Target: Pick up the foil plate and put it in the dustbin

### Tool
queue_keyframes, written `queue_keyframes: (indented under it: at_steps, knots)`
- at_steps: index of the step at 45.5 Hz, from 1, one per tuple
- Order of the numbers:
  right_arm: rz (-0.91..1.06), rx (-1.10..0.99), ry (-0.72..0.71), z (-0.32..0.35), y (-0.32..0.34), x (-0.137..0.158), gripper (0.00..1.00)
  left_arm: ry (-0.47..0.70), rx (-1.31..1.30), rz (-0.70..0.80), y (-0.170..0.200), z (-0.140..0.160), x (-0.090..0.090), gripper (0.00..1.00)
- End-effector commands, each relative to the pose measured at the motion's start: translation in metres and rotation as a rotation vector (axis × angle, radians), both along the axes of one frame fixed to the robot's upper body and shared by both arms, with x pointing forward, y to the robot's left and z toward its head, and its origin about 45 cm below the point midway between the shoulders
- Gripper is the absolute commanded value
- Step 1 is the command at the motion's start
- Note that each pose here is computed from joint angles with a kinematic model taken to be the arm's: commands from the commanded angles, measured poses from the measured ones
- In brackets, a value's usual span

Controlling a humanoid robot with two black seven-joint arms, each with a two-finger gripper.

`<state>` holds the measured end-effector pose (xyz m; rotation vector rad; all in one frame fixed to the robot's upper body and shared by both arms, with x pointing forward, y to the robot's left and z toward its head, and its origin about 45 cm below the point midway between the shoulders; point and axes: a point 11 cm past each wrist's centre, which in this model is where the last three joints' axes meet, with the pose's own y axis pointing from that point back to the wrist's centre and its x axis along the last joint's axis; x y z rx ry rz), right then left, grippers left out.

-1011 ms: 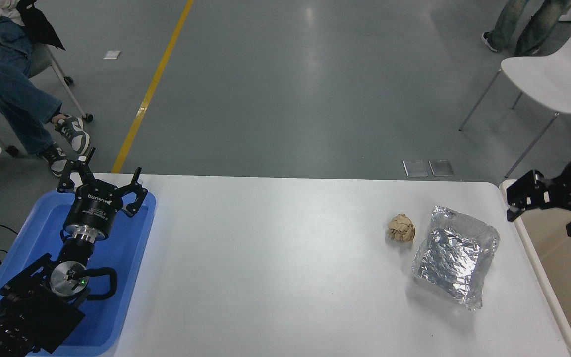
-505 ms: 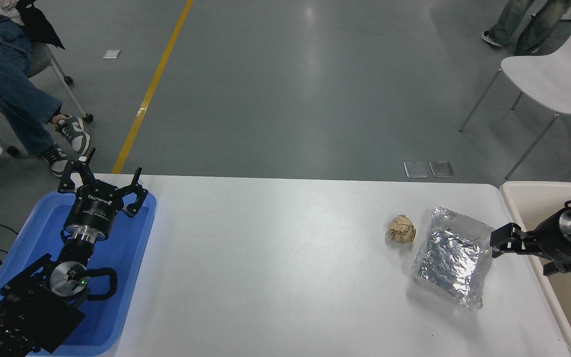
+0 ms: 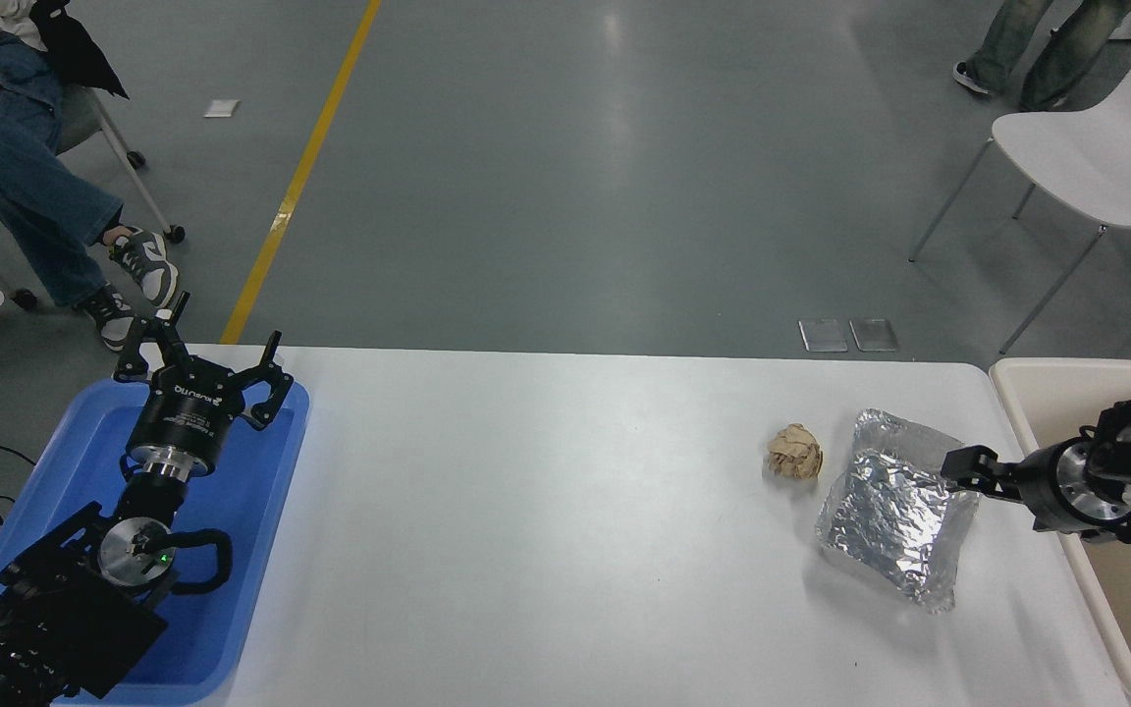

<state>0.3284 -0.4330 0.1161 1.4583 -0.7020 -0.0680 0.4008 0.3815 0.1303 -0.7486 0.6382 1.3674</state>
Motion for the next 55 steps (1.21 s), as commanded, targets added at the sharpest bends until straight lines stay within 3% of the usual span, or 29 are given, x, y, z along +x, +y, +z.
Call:
queue_keyframes:
  at_steps: [1, 15, 18, 19, 20, 22, 29, 40, 55]
  knots:
    - [-0.02, -0.029, -0.042, -0.029, 0.002, -0.01, 0.98, 0.0, -0.001, 0.0, -0.001, 0.0, 0.0, 1.0]
    - [-0.009, -0.058, -0.105, -0.049, 0.004, -0.016, 0.85, 0.0, 0.0, -0.002, 0.0, 0.0, 0.0, 1.0]
    - [-0.006, -0.051, -0.109, -0.052, 0.004, -0.02, 0.73, 0.0, 0.0, 0.0, 0.0, 0.0, 0.0, 1.0]
    - [-0.004, -0.048, -0.111, -0.053, 0.005, -0.02, 0.66, 0.0, 0.0, 0.0, 0.0, 0.0, 0.0, 1.0]
    - [0.004, -0.035, -0.114, -0.055, 0.006, -0.022, 0.51, 0.0, 0.0, 0.0, 0.0, 0.0, 0.0, 1.0]
    - [0.014, -0.014, -0.122, -0.056, 0.008, -0.023, 0.41, 0.001, 0.0, -0.002, -0.001, 0.0, 0.0, 1.0]
    - [0.043, 0.032, -0.134, -0.06, 0.016, -0.024, 0.33, 0.0, -0.001, 0.0, -0.001, 0.0, 0.0, 1.0]
    - [0.071, 0.049, -0.131, -0.063, 0.02, -0.027, 0.01, -0.002, -0.002, 0.0, -0.001, 0.0, 0.0, 1.0]
    - [0.152, 0.011, -0.147, -0.062, 0.021, -0.024, 0.0, 0.0, 0.0, -0.002, 0.0, 0.0, 0.0, 1.0]
